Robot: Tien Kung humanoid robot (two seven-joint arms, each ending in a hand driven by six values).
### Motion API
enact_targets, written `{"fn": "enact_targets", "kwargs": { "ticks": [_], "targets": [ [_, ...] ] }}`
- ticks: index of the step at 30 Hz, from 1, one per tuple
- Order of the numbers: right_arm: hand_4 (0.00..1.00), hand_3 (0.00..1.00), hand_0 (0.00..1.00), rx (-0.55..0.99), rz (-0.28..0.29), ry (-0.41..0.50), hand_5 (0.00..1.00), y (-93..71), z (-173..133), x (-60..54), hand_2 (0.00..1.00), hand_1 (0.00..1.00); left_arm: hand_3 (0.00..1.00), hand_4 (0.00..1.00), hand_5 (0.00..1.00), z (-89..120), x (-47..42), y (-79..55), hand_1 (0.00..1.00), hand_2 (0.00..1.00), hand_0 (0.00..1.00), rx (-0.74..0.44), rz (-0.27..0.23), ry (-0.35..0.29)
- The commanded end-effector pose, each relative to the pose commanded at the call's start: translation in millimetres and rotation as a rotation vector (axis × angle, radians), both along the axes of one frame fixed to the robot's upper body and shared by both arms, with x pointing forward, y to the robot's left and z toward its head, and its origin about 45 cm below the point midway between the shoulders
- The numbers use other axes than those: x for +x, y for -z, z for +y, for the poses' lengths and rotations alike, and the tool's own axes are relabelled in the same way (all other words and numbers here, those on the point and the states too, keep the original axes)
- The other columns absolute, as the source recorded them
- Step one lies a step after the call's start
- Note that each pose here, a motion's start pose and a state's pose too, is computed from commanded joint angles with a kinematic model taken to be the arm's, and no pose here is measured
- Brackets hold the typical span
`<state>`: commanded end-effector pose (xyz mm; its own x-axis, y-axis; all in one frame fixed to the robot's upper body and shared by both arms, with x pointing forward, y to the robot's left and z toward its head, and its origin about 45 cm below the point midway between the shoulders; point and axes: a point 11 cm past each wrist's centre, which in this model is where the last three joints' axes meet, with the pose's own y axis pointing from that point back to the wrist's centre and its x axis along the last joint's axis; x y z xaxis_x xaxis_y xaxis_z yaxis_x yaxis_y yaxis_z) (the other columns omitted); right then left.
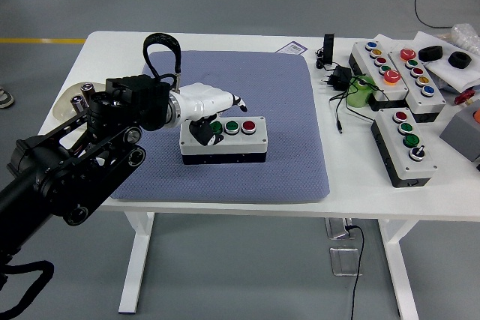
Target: Pick up the button,place it on the desk,press the button,press the button
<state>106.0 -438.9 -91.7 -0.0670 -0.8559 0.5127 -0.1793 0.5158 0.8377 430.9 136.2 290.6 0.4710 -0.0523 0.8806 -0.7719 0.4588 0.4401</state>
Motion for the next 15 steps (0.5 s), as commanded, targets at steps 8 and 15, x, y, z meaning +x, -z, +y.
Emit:
{"fn": "enact_targets", "kwargs": {
  "ticks": [8,15],
  "targets": [
    [0.266,0.644,0.651,0.0,0.004,0.001,0.27,0.5,0.4,-1.5,0.6,0.566,0.96,0.904,0.437,36.4,12.9,8.1,0.186,0.243,0.095,-0.235,0.018,-0.154],
    [0.265,0.644,0.651,0.0,0.007,0.005,0.269,1.0,0.4,-3.6,0.6,0.566,0.998,0.874,0.91,65.9,16.8,27.7,0.665,0.681,0.537,-0.681,0.034,-0.372]
  ]
}}
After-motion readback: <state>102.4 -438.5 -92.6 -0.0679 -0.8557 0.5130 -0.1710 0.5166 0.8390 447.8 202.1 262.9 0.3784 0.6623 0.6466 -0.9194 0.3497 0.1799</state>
